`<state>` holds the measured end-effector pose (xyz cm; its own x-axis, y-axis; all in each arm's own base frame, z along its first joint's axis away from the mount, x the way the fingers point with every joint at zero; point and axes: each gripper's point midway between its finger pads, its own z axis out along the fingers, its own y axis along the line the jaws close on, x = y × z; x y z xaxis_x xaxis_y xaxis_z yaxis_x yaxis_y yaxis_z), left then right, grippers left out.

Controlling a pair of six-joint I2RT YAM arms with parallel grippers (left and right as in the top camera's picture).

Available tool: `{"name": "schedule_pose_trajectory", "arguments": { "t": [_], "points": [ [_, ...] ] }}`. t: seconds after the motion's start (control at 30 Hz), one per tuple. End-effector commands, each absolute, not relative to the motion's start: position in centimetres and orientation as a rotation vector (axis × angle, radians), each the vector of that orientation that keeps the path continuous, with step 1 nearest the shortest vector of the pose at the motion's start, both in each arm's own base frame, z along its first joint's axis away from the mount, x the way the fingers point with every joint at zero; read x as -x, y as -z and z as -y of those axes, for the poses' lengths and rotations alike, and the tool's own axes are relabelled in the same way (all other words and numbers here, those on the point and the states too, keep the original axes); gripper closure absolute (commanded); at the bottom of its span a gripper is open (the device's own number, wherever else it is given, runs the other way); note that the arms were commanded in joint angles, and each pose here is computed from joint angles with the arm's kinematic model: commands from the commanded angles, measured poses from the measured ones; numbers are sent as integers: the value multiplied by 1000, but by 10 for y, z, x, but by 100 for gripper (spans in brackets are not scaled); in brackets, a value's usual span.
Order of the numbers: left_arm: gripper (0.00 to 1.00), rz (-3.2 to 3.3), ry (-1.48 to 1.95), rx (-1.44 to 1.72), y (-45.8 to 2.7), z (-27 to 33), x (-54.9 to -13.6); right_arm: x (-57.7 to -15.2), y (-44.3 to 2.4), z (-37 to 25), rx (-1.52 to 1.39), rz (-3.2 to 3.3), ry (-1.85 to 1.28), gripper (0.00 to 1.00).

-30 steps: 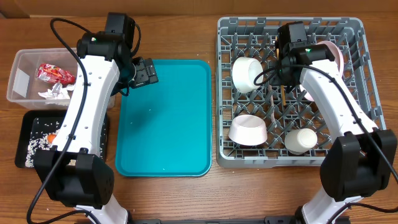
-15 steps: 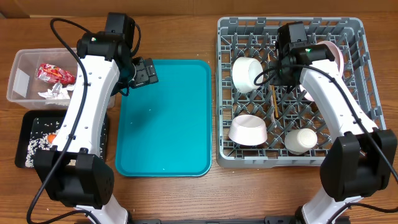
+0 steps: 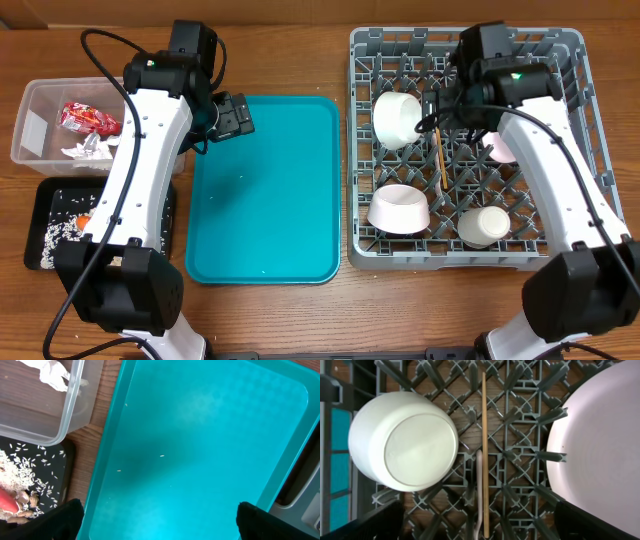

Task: Sort waste into correct bins and load items into the dishwasher rack
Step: 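Lower the chopstick upright into the rack beside the fork, then open the right gripper and withdraw it out of the rack toward the front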

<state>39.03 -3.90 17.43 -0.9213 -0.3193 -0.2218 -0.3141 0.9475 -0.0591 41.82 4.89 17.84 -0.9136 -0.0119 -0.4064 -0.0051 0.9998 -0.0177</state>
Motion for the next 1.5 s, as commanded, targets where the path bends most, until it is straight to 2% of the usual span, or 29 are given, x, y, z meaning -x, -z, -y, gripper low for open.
{"name": "schedule_pose_trajectory", "arguments": {
  "t": [0.0,0.73,0.93,1.13,1.37,1.47],
  "points": [
    [0,-2862,19,435,-177,41,-395,-421,-193,-53,14,-2684,-6,0],
    [0,-2862,18,435,-177,41,-395,-421,-192,-54,17,-2686,-6,0],
    [0,-2862,19,436,-177,41,-395,-418,-206,-57,25,-2654,-15,0],
    [0,-2862,18,435,-177,41,-395,-398,-268,-55,20,-2496,-46,0],
    [0,-2862,19,435,-177,41,-395,-341,-368,-45,7,-2216,-93,0],
    [0,-2862,18,435,-177,41,-395,-303,-410,-39,1,-2083,-112,0]
  ]
}}
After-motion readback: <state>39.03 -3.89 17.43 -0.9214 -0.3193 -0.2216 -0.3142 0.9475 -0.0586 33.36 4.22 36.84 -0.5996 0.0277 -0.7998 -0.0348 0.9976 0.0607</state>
